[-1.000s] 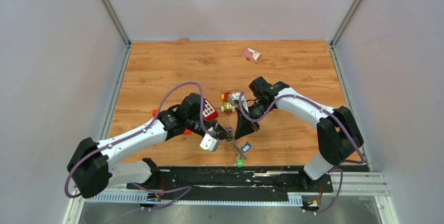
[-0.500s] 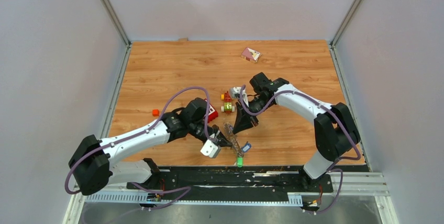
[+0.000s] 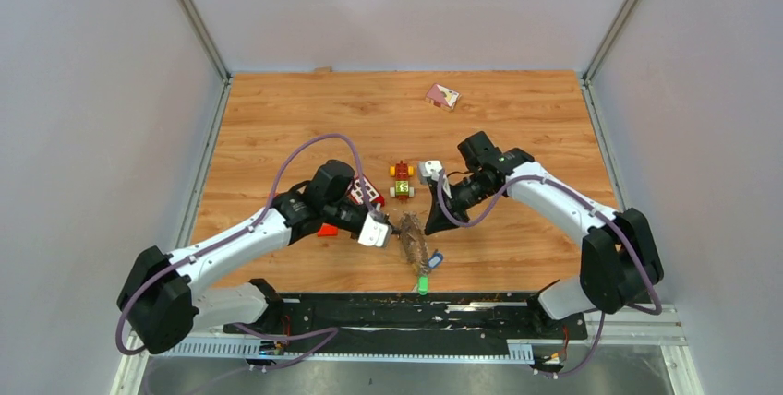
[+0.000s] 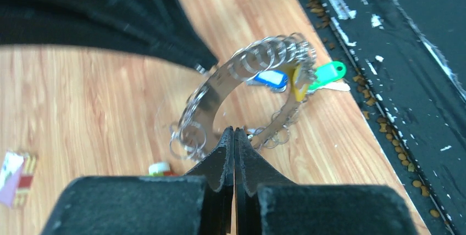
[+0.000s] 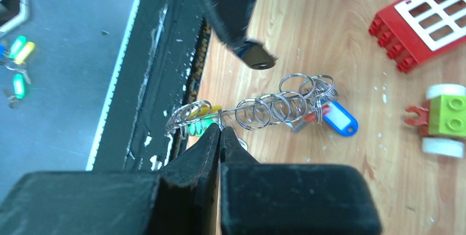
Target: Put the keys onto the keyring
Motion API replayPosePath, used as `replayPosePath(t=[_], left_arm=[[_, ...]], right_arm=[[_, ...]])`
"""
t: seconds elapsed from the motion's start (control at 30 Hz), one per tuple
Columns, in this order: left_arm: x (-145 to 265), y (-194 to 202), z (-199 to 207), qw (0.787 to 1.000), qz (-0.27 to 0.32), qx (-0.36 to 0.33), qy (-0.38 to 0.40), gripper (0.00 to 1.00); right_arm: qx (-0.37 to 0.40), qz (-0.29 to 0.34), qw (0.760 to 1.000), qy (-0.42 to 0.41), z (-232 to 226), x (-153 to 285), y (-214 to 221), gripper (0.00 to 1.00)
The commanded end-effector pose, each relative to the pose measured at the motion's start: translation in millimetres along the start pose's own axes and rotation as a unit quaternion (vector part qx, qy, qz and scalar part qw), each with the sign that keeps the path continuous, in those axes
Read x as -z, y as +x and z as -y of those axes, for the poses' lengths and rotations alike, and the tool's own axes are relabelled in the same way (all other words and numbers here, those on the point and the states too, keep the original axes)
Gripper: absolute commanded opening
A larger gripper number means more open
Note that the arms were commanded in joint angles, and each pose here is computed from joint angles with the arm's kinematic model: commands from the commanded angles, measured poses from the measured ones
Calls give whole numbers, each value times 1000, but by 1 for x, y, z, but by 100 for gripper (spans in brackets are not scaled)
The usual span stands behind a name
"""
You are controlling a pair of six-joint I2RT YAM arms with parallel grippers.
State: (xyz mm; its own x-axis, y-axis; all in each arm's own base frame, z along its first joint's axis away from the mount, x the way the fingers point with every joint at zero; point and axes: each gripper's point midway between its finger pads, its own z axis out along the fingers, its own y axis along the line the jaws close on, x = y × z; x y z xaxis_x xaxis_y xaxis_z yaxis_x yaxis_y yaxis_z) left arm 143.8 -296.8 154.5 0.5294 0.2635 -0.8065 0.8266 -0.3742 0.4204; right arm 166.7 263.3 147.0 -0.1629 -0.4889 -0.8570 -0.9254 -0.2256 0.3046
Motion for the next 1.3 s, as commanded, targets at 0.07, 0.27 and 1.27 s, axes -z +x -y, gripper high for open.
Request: replayPosePath(t=[0.07, 0.27, 1.27], left_arm=[[4, 17, -28, 992, -37, 105, -58, 0], [1, 38, -34, 983, -81, 150, -68, 0], [22, 59, -43, 964, -125, 199, -124, 0]], right_arm=[[46, -72, 992, 90, 27, 16, 30, 0], [32, -121, 981, 150, 43, 37, 65, 0], [85, -185, 958, 202, 103, 35, 89, 47]])
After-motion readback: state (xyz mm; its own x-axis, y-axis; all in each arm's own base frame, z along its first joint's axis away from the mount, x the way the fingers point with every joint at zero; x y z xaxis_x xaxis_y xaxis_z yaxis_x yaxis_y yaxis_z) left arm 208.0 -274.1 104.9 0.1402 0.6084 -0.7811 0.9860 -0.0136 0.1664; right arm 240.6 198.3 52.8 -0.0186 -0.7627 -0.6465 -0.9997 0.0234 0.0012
